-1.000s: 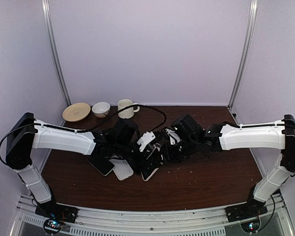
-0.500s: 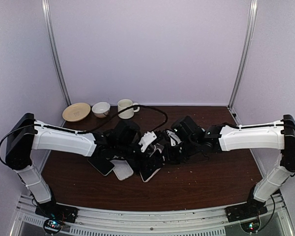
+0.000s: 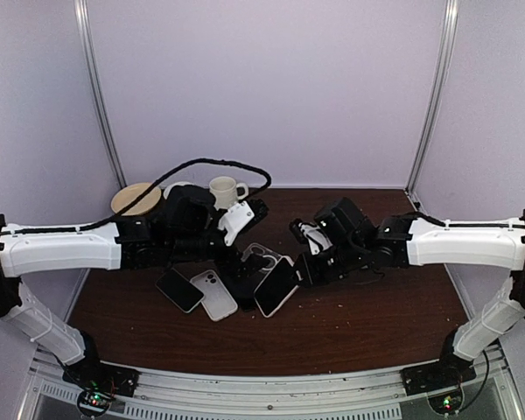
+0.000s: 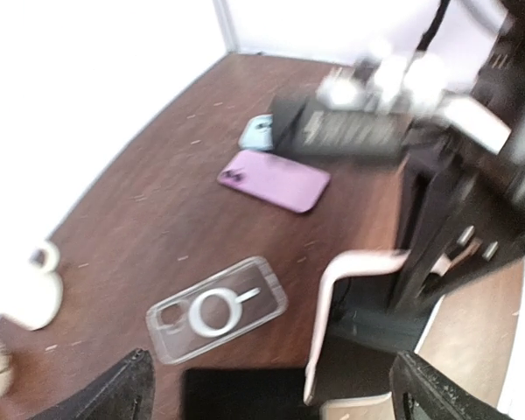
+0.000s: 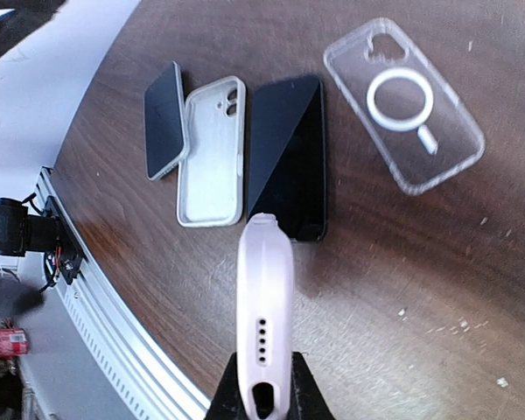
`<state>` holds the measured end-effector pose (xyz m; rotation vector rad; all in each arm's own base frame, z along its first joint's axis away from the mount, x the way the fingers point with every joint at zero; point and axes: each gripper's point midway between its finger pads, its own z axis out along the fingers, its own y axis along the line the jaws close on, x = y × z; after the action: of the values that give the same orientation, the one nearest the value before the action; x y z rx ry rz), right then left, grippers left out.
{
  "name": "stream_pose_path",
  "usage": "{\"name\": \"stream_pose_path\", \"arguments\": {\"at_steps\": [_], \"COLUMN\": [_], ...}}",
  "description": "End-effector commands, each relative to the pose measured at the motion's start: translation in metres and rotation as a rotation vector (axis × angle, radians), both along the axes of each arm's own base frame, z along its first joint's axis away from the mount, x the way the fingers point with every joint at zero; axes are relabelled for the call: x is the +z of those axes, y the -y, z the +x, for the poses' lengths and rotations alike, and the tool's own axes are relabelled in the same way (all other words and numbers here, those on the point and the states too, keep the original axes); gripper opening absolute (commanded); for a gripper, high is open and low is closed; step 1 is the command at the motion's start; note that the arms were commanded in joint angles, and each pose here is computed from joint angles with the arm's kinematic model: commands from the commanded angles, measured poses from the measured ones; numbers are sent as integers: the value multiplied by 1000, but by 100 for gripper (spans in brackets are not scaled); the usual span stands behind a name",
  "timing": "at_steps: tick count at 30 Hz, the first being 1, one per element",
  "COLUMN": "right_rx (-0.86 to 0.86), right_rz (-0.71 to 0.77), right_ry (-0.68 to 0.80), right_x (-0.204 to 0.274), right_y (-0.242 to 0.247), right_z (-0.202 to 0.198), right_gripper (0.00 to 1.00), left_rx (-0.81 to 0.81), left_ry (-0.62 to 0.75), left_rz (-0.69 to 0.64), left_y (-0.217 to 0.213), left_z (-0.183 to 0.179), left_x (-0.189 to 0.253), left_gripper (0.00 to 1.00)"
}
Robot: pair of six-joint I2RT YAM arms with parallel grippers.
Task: Take the phone out of the phone case
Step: Remove the top left corner of the phone from the phone case.
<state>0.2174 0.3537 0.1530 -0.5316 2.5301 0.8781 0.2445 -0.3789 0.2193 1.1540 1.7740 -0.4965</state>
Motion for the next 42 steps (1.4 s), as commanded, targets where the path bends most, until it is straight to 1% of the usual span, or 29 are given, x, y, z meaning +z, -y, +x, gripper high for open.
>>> {"name": "stream_pose_path", "arguments": {"at_steps": [1, 5, 10, 12, 14, 16, 20, 22, 25, 28, 30, 32, 35, 38, 42], "right_rx": [10, 4, 14, 25, 20, 13, 14, 12, 85, 67, 82, 107, 208, 348, 424], "right_rz": [59, 89, 92, 106, 118, 129, 160, 157, 158, 160, 135, 114, 103, 125, 125], "right_ry": [253, 327, 417, 478, 554, 649, 802, 835, 882, 897, 917, 930, 963, 1019, 1078], "right_x": [64, 85, 104, 113, 122, 131, 147, 151, 151, 150, 149, 148, 146, 147, 145], "right_y": [3, 10, 16, 18, 23, 29, 37, 40, 35, 37, 38, 38, 34, 28, 27], "right_z": [23, 33, 41, 42, 45, 47, 46, 46, 39, 41, 41, 40, 28, 9, 0], "right_gripper": [0, 0, 0, 0, 0, 0, 0, 0, 0, 0, 0, 0, 0, 0, 0], "left_rx": [70, 69, 34, 28, 9, -13, -68, -82, -164, -244, -313, -354, -416, -520, -596], "left_ry": [132, 197, 230, 211, 182, 201, 253, 267, 302, 286, 266, 265, 267, 285, 294], "left_rz": [150, 191, 201, 172, 89, 29, -26, -57, -111, -130, -117, -104, -110, -125, -126], "left_y": [-34, -53, -74, -85, -95, -100, -99, -98, -94, -85, -80, -77, -76, -78, -82], "left_z": [12, 12, 12, 17, 23, 23, 20, 23, 18, 12, 5, 2, -5, -25, -44], "left_x": [16, 32, 47, 47, 51, 56, 59, 59, 62, 64, 63, 61, 56, 49, 43], "left_gripper": [97, 97, 98, 98, 98, 97, 97, 96, 93, 92, 92, 93, 93, 93, 92]}}
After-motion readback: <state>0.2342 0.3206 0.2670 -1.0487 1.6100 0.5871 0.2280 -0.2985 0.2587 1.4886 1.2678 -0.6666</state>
